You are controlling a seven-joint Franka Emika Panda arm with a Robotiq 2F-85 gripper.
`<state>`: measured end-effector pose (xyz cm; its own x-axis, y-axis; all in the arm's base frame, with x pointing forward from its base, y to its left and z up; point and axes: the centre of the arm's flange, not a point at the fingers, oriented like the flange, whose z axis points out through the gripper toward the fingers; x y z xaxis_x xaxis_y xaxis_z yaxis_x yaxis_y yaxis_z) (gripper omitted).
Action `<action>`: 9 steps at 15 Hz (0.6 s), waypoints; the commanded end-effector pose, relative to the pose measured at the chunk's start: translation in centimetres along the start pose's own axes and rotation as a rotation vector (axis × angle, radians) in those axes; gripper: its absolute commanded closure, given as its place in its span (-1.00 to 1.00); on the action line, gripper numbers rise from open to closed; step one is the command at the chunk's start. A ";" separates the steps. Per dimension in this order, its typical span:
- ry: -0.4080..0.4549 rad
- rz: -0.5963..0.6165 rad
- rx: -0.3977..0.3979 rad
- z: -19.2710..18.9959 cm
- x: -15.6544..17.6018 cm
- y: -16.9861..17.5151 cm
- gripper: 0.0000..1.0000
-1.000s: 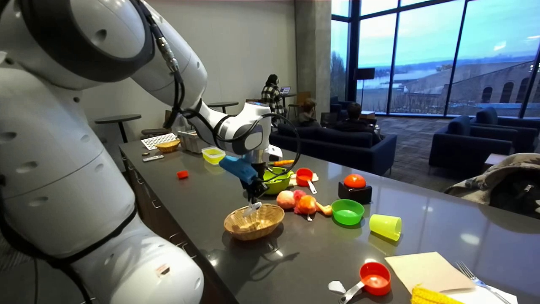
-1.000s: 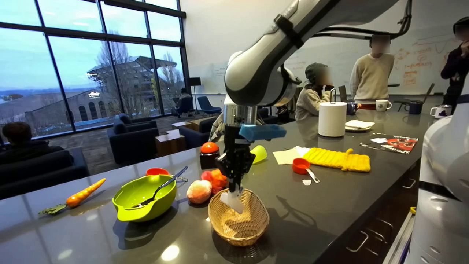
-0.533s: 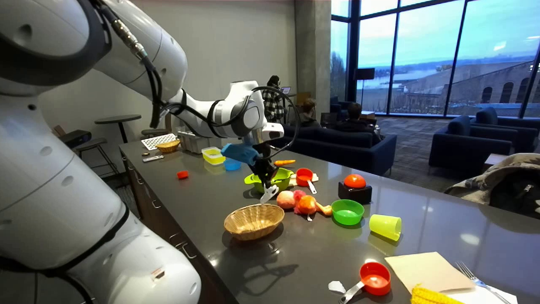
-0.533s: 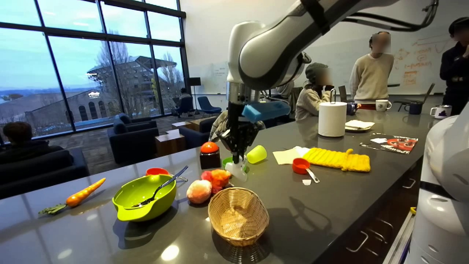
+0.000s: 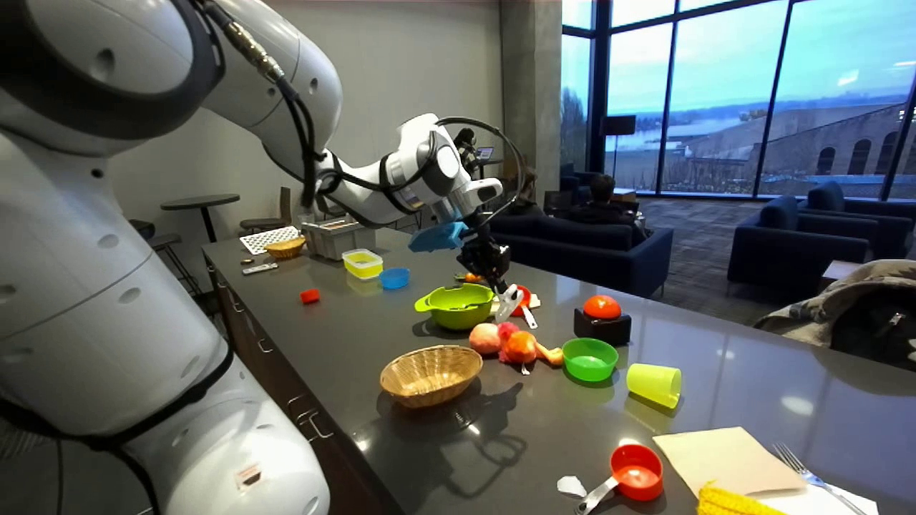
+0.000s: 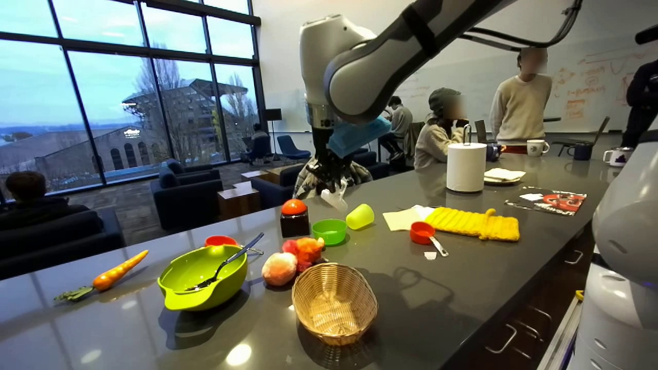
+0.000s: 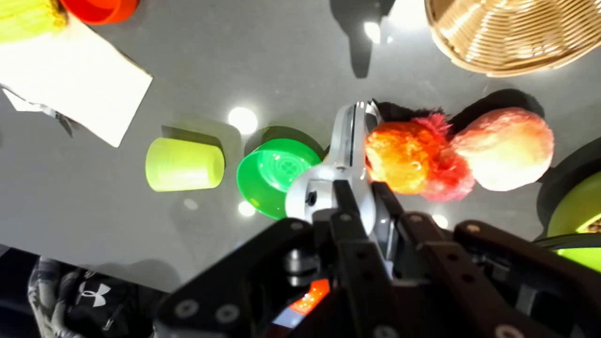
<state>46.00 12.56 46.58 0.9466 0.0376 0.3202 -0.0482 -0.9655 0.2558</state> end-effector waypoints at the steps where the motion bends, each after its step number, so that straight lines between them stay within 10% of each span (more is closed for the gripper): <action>1: -0.002 0.006 -0.069 0.9 4.7 0.5 0.93; 9: -0.023 0.032 -0.132 6.3 11.5 4.3 0.93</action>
<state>55.14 8.05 45.97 0.9490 0.0257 0.3142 -0.0930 -0.9295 0.3569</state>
